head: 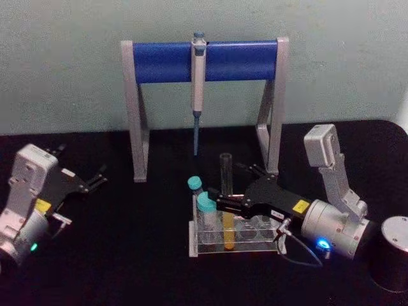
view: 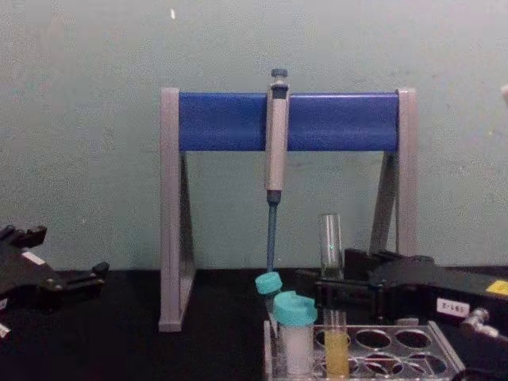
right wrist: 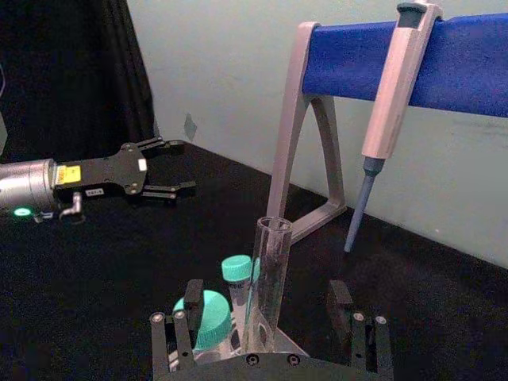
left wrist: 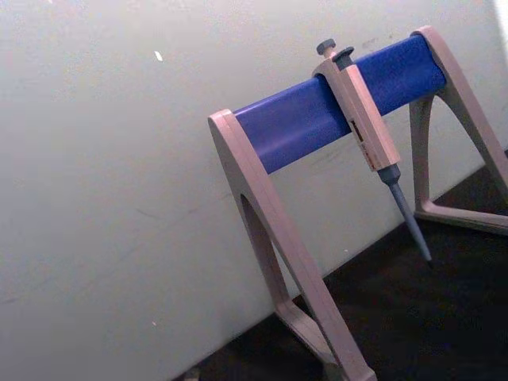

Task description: Pick up the test tube from the test tube rack, shake it, then place it back into the test tube rack.

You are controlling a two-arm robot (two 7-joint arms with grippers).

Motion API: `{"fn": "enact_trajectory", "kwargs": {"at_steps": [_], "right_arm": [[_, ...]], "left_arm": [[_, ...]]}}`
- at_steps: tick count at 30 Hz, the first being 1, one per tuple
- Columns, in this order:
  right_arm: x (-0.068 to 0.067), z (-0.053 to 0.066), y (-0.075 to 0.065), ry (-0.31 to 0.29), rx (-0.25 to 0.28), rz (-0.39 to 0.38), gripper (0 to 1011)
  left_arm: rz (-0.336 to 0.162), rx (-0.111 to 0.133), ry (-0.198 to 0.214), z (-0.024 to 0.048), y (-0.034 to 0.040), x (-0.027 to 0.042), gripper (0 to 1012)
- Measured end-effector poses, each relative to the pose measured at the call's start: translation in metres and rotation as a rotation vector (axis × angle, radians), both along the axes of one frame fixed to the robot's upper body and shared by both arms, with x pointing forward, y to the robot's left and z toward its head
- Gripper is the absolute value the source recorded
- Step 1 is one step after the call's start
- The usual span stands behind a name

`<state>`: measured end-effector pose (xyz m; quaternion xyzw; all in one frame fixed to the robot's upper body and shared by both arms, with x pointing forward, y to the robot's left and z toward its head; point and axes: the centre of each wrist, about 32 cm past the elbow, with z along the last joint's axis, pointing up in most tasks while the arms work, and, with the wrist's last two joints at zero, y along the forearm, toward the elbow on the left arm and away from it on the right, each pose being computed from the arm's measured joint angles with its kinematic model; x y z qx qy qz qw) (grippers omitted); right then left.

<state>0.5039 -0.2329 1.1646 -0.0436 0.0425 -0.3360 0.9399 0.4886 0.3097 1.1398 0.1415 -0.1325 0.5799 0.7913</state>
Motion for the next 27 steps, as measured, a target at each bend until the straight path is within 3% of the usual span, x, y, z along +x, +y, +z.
{"fn": "enact_trajectory", "kwargs": {"at_steps": [11, 17, 27], "right_arm": [[-0.0003, 0.0002, -0.0002, 0.0, 0.0, 0.0, 993], [-0.0004, 0.0002, -0.0004, 0.001, 0.0, -0.001, 860], [-0.0004, 0.0004, -0.0004, 0.001, 0.001, -0.001, 546]], "left_arm": [[0.0, 0.0, 0.0, 0.0, 0.0, 0.0, 1001], [0.0, 0.0, 0.0, 0.0, 0.0, 0.0, 1001], [0.0, 0.0, 0.0, 0.0, 0.0, 0.0, 1001]]}}
